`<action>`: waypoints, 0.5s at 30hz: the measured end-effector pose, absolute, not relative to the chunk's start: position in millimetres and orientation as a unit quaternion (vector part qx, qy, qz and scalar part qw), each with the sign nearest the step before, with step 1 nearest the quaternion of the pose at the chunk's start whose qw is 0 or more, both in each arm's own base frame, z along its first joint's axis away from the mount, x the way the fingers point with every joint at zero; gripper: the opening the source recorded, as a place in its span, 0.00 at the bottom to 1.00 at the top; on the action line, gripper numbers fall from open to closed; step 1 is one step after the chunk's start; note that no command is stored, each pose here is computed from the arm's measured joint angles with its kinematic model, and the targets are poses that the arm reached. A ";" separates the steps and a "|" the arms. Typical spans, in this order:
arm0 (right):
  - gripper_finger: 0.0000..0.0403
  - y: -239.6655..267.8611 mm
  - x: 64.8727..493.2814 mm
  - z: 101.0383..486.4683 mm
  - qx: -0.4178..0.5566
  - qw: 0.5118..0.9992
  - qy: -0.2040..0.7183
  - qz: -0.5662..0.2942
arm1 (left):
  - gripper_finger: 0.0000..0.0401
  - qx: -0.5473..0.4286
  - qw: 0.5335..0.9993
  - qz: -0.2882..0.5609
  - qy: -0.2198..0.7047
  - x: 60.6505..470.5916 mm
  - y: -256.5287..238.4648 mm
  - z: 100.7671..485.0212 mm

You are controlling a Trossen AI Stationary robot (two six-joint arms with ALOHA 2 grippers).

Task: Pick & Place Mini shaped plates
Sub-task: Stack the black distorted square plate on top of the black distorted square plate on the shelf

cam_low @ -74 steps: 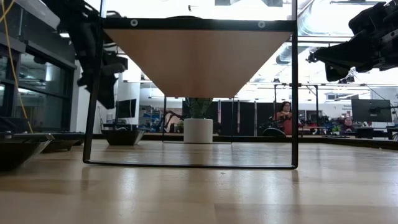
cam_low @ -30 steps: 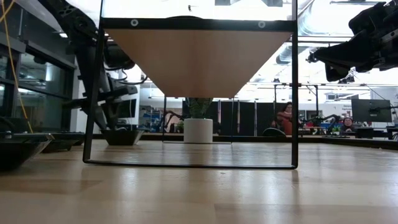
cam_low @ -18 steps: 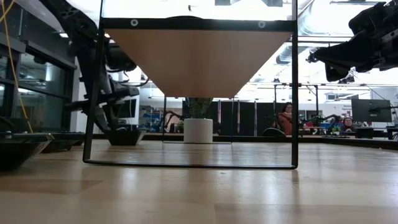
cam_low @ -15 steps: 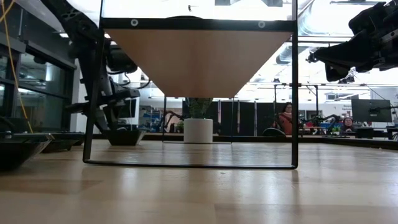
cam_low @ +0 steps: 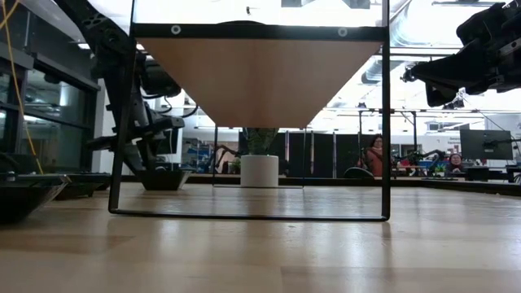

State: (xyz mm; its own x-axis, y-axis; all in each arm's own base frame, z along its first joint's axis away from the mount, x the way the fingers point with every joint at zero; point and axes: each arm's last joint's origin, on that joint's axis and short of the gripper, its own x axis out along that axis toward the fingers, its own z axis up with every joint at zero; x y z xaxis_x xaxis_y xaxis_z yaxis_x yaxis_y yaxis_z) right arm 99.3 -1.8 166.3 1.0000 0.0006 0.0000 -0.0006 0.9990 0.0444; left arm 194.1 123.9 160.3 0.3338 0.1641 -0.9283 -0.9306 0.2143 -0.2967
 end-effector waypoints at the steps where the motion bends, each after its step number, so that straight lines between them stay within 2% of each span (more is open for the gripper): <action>1: 0.03 -1.8 99.3 166.2 0.022 1.000 0.000 0.000 | 0.25 -0.473 0.665 0.411 0.406 194.0 123.8 160.2; 5: 0.03 -1.8 99.3 166.2 0.022 1.000 0.000 0.000 | 0.21 -0.469 0.668 0.409 0.408 193.8 123.9 160.2; 12: 0.03 -1.8 99.3 166.2 0.022 1.000 0.000 0.000 | 0.04 -0.466 0.668 0.408 0.413 193.0 123.7 160.0; 15: 0.03 -1.8 99.3 166.4 0.022 1.000 0.000 0.000 | 0.01 -0.465 0.669 0.407 0.413 193.1 123.8 160.2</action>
State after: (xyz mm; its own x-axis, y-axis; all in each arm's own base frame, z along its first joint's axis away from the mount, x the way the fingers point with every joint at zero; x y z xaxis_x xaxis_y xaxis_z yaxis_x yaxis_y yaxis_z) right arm 99.3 -1.8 166.4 1.0000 0.0006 0.0003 -0.0007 0.9990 0.0444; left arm 193.1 123.8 160.2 0.3269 0.1607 -0.9313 -0.9290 0.2353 -0.2855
